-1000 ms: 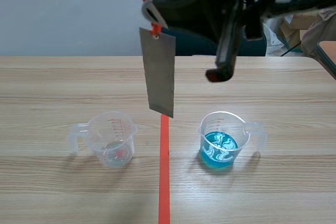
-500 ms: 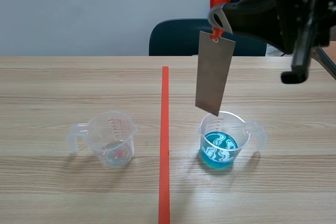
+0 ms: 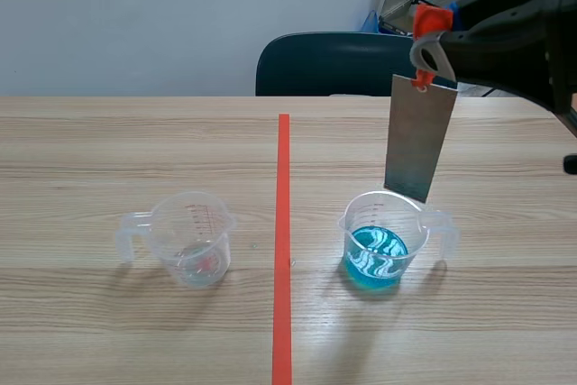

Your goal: Do the redox reaction experiment

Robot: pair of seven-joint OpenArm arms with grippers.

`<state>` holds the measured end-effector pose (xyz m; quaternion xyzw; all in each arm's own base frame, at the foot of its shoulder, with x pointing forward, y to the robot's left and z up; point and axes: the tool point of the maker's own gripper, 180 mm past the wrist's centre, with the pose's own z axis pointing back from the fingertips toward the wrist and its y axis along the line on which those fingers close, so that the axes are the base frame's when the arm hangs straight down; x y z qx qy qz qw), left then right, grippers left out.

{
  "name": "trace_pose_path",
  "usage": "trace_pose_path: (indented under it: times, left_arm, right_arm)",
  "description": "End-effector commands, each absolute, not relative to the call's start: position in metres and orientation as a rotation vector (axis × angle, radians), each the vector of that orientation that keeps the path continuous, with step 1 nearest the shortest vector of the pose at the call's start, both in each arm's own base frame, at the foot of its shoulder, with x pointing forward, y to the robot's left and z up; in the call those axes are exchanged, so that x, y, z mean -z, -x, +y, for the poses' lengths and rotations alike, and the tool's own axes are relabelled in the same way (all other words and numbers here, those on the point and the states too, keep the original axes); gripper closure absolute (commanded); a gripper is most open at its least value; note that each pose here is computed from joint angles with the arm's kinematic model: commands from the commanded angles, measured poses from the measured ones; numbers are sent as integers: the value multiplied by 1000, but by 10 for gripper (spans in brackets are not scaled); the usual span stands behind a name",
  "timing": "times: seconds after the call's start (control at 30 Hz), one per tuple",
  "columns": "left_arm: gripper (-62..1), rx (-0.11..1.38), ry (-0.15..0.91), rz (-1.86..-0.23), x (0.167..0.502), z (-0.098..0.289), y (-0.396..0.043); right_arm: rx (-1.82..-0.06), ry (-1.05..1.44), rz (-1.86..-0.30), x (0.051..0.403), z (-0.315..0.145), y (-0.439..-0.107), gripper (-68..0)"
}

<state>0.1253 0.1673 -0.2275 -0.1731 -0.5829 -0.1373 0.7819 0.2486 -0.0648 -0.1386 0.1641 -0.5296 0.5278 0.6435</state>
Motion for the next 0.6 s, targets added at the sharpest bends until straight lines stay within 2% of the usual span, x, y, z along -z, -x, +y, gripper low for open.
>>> trace_pose_path:
  times: [0.0, 0.57]
  left_arm:
    - [-623, 283, 376, -1277, 224, 167, -126]
    - [-623, 283, 376, -1277, 224, 167, -126]
  right_arm:
    - [-1215, -385, -1221, 134, -63, -249, -4]
    - [-1217, -387, -1224, 134, -63, -248, -4]
